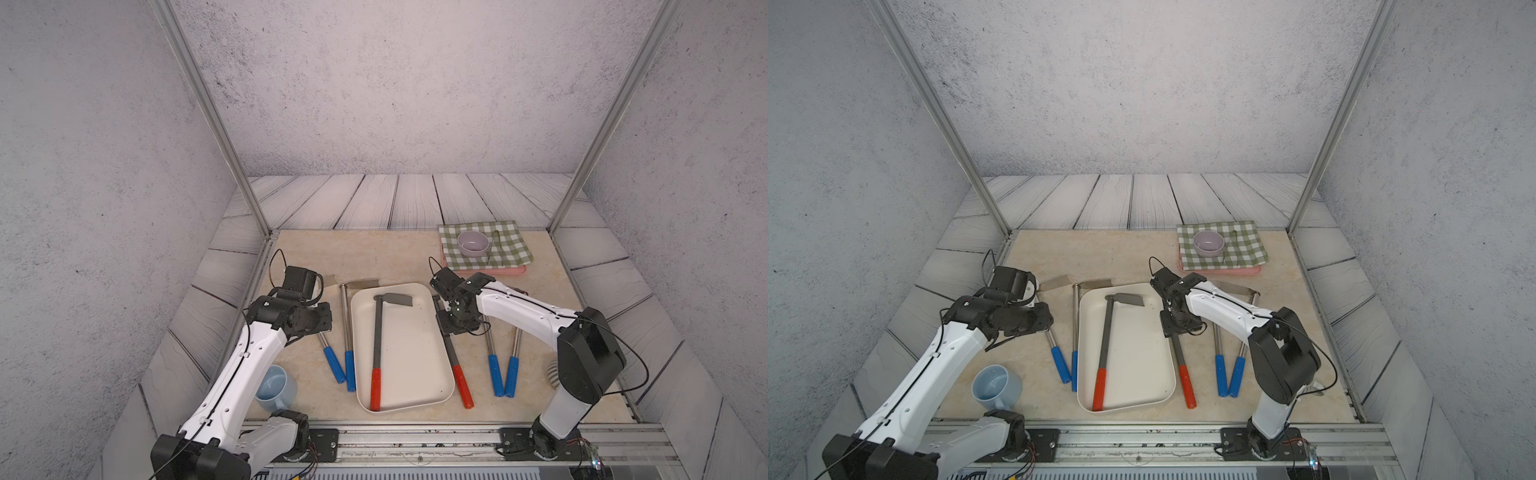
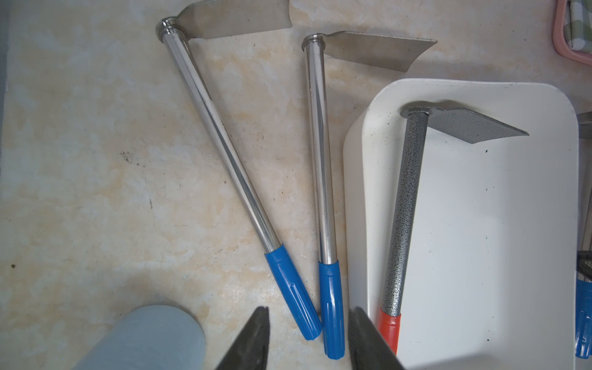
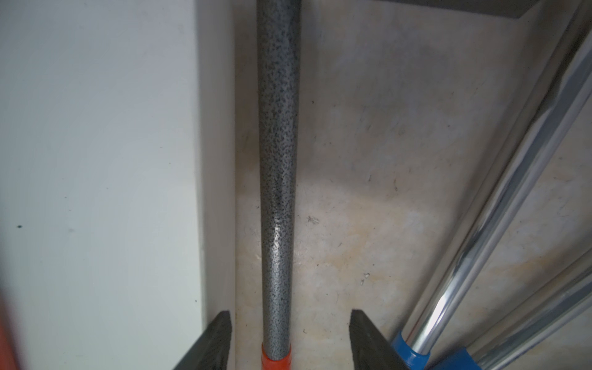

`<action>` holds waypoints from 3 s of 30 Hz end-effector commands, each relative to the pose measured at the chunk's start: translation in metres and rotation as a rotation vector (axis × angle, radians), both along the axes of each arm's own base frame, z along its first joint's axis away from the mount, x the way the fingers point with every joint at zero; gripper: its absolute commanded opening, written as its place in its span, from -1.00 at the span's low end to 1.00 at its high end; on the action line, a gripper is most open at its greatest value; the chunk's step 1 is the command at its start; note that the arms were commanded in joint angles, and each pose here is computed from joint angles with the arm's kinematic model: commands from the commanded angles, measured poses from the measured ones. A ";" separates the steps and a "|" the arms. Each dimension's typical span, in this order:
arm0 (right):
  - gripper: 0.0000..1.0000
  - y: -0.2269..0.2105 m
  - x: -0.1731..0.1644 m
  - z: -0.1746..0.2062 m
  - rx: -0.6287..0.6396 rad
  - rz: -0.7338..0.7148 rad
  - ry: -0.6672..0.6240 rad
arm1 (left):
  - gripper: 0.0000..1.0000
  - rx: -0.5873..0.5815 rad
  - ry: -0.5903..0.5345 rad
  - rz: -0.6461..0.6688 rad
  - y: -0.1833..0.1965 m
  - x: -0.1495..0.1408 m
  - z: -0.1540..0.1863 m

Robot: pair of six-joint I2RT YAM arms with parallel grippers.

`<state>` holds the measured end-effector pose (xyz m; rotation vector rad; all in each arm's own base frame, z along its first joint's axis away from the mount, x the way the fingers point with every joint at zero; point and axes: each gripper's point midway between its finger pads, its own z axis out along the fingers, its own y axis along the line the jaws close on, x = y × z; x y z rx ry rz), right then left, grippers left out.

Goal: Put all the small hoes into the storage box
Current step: Pick up the hoe from the center of the board.

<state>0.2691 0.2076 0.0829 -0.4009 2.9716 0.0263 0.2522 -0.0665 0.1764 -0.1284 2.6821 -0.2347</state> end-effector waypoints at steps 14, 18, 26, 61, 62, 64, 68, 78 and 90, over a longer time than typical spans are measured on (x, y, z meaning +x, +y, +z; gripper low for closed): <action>0.23 0.012 0.028 -0.018 -0.025 0.055 0.034 | -0.12 -0.002 0.010 -0.007 -0.001 -0.002 -0.002; 0.22 0.016 0.032 -0.024 -0.027 0.064 0.052 | -0.12 0.004 0.009 -0.008 0.000 -0.001 0.000; 0.18 0.018 0.038 -0.032 -0.013 0.060 0.082 | -0.11 0.013 0.011 -0.006 0.002 -0.003 -0.001; -0.23 0.018 0.037 -0.065 -0.023 0.062 0.173 | -0.12 0.006 0.024 -0.011 -0.003 0.007 -0.010; -0.24 0.019 0.038 -0.064 -0.021 0.064 0.169 | -0.12 0.007 0.024 -0.011 -0.002 0.007 -0.010; -0.24 0.018 0.039 -0.061 -0.024 0.070 0.164 | -0.12 0.006 0.022 -0.012 -0.003 0.008 -0.009; -0.31 0.019 0.041 -0.058 -0.025 0.077 0.158 | -0.12 0.006 0.021 -0.012 -0.003 0.008 -0.008; -0.66 0.017 0.045 -0.048 -0.033 0.092 0.132 | -0.12 0.004 0.023 -0.012 -0.003 0.009 -0.008; -0.92 -0.004 0.050 0.060 -0.022 0.067 0.019 | -0.12 -0.001 0.015 -0.007 -0.004 0.010 -0.006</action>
